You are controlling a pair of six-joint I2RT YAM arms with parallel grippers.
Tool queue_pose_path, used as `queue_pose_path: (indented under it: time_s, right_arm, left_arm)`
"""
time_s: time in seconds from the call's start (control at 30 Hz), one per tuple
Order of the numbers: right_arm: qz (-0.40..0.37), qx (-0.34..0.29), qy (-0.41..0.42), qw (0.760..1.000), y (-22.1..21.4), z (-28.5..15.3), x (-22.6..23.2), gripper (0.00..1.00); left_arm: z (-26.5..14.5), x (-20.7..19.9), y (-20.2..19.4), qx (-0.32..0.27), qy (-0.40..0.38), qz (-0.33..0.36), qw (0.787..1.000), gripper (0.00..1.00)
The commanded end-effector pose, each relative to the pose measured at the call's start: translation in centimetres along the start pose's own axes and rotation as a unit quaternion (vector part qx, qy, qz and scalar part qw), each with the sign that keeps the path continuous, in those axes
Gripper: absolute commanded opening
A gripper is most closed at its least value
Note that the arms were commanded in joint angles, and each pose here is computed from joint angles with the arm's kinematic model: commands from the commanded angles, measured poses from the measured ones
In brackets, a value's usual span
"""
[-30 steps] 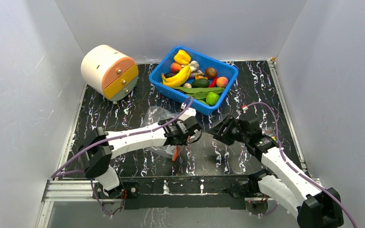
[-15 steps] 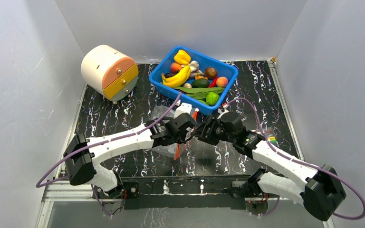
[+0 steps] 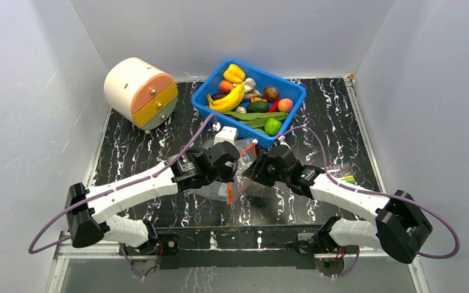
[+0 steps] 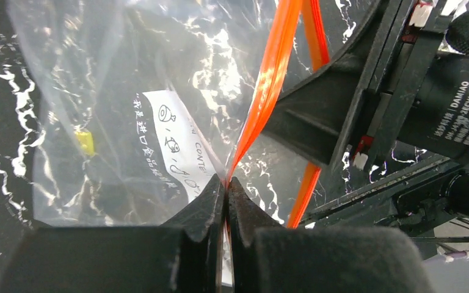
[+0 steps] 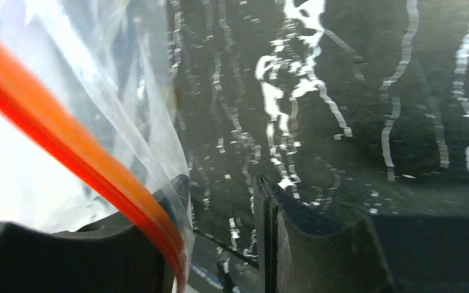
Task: Place the food in the zip-top bag and seal the zipper
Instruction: Open the zipper of the food storage bag.
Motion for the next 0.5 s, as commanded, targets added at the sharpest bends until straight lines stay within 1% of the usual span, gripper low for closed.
queue_pose_path:
  time_s: [0.0,0.1,0.2,0.27,0.37,0.47]
  right_arm:
    - [-0.018,-0.053,-0.075,0.996,1.4,-0.1,-2.2,0.39]
    - [-0.008,-0.071,-0.105,0.992,1.4,-0.6,-3.7,0.37]
    - [-0.002,-0.081,-0.109,0.991,1.6,-1.1,-3.9,0.35]
    - [-0.001,-0.082,-0.109,0.991,1.7,-1.3,-3.7,0.35]
    - [-0.001,-0.080,-0.114,0.990,1.8,-1.3,-3.6,0.39]
    - [0.000,-0.084,-0.103,0.991,2.1,-1.5,-3.0,0.40]
  left_arm:
    - [-3.3,2.1,1.7,-0.029,0.042,-0.020,0.998,0.00]
    - [-4.6,3.2,2.6,-0.046,0.067,-0.018,0.997,0.00]
    - [-5.3,4.1,3.4,-0.060,0.098,-0.009,0.993,0.00]
    - [-5.5,4.3,3.8,-0.067,0.106,-0.001,0.992,0.00]
    - [-5.4,3.4,4.3,-0.078,0.072,0.005,0.994,0.00]
    - [-5.2,2.9,4.0,-0.077,0.047,0.003,0.996,0.00]
Point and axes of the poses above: each gripper's point midway between its finger pads, its own z axis out along the fingers, its own x axis along the line the jaws close on, y = z × x, the point moved 4 cm from there along -z, back along the fingers, and after that the axes turned 3 degrees about -z, right-handed, at the moved point
